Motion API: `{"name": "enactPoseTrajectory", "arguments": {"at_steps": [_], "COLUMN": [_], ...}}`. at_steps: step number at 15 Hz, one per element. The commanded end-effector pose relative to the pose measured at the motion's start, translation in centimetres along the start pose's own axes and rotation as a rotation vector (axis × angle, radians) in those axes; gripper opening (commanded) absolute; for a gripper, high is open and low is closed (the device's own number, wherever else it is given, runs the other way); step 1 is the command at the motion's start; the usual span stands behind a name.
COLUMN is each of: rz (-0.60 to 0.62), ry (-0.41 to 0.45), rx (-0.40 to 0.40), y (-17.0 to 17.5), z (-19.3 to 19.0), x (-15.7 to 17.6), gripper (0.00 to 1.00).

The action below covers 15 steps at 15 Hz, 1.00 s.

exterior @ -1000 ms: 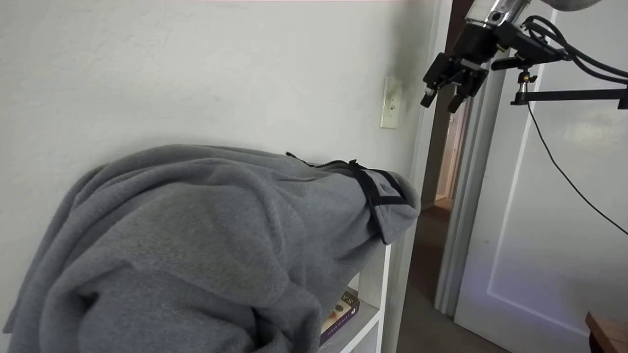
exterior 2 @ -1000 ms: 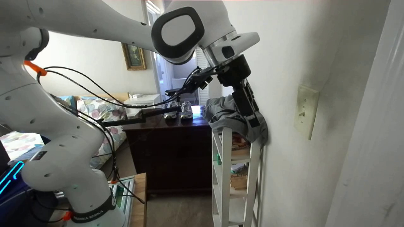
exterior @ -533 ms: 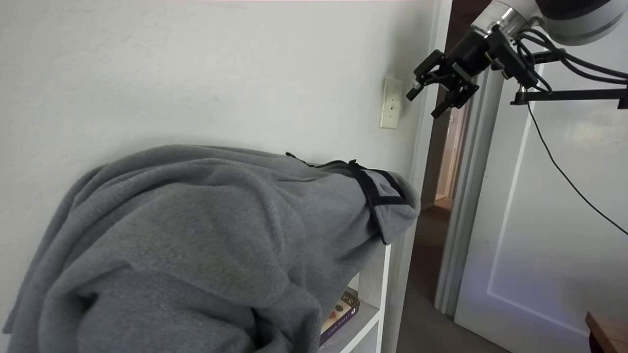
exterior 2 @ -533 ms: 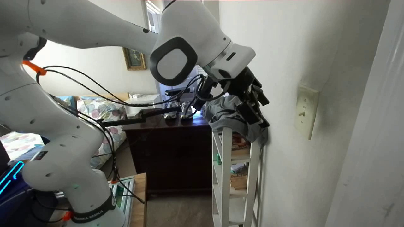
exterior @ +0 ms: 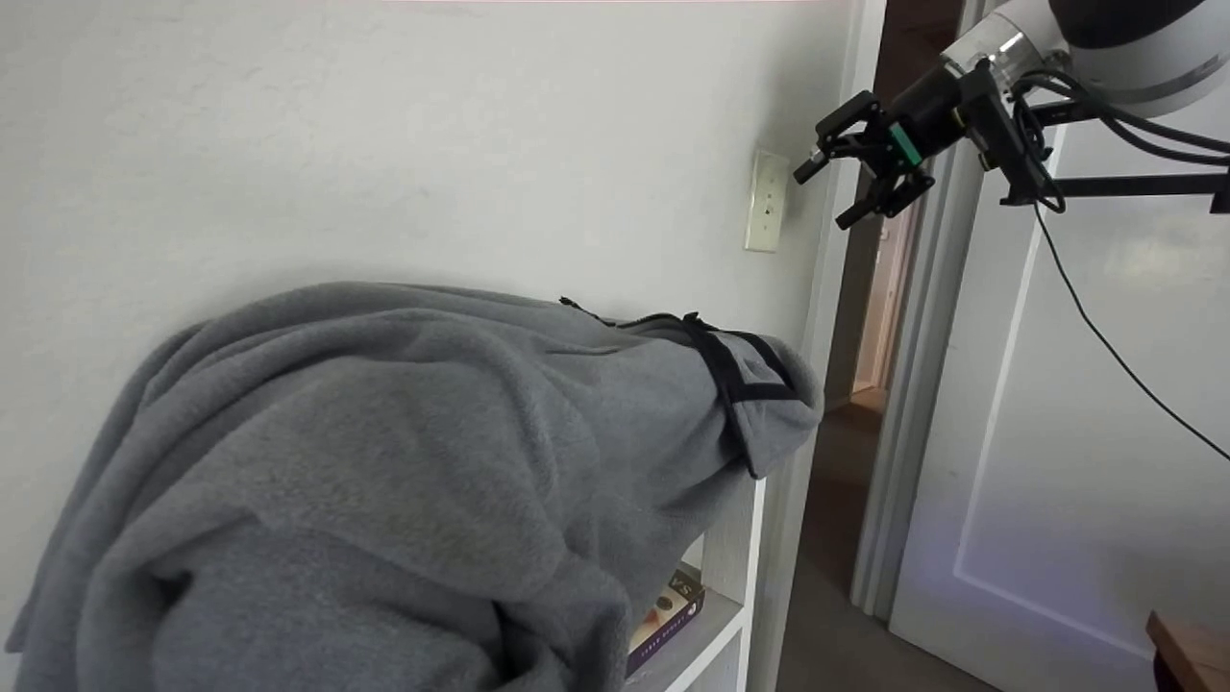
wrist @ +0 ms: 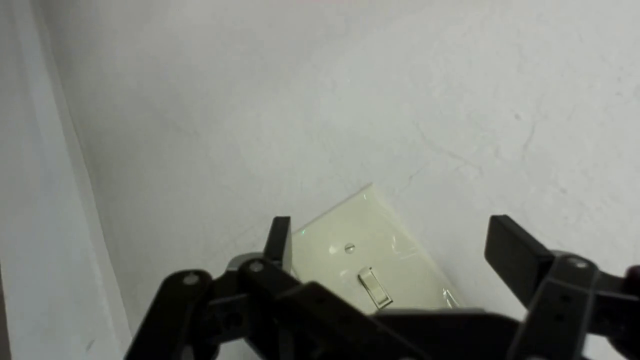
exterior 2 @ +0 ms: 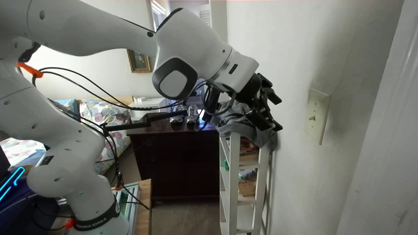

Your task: Flip the light switch

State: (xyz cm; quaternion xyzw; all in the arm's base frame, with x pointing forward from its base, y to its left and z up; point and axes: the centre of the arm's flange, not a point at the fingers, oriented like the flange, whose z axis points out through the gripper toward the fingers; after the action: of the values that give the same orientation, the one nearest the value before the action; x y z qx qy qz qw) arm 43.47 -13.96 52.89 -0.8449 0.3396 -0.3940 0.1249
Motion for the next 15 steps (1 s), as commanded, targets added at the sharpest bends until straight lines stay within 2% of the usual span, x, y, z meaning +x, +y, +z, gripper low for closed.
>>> {"name": "enactPoseTrajectory", "arguments": {"at_steps": [1,3,4,8,15], "rz": [0.000,-0.031,-0.046,-0.074,-0.045], "ry": [0.000,0.049,0.068,0.129,0.141], "rx": [0.001,0.018,0.002,0.045,0.142], "y": [0.0,-0.6,-0.6,-0.1,0.4], "z": [0.0,0.6,0.8,1.0,2.3], "x": [0.0,0.4,0.6,1.2,1.1], "gripper": [1.00,1.00,1.00,1.00,1.00]}}
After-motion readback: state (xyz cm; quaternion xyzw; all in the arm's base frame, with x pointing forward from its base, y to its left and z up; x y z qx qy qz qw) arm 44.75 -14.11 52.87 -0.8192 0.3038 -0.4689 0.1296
